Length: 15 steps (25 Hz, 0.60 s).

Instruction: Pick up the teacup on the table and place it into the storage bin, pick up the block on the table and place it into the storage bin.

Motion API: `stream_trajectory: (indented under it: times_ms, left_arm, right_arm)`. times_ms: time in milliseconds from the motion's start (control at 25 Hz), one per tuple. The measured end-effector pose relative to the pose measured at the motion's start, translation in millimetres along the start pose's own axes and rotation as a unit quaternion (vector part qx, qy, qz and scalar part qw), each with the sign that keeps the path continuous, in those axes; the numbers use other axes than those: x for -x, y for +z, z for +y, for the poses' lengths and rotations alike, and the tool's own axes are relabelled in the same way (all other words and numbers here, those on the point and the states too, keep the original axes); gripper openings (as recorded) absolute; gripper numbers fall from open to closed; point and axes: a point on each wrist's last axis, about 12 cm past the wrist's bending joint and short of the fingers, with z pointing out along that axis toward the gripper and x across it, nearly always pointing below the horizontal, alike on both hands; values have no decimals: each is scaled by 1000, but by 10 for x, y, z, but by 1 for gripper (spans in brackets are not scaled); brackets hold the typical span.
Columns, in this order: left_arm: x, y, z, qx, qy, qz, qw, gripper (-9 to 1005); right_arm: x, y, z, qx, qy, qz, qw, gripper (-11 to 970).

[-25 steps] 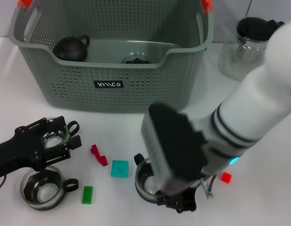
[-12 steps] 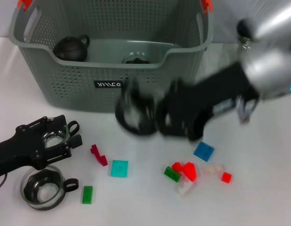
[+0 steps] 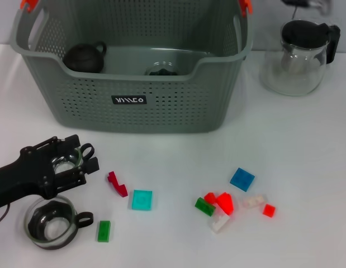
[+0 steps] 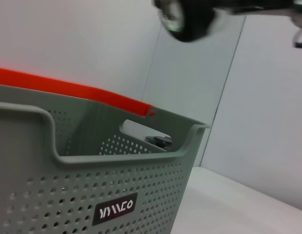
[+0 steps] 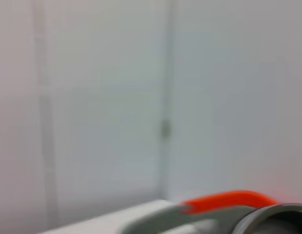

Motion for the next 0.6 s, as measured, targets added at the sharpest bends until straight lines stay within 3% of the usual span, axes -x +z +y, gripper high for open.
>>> stream_trajectory:
  times_ms: [200, 360, 600]
  left_arm:
    - [-10, -1, -3, 2, -1, 1, 1000, 796]
    - [-11, 7, -6, 0, -1, 1, 1000, 795]
    - [-28, 23, -13, 1, -4, 1, 1000, 796]
  right_arm:
    - [83, 532, -146, -44, 13, 60, 997, 54]
    - [-59, 1041, -223, -76, 32, 128, 988, 54]
    - [-250, 1413, -238, -139, 19, 162, 977, 54]
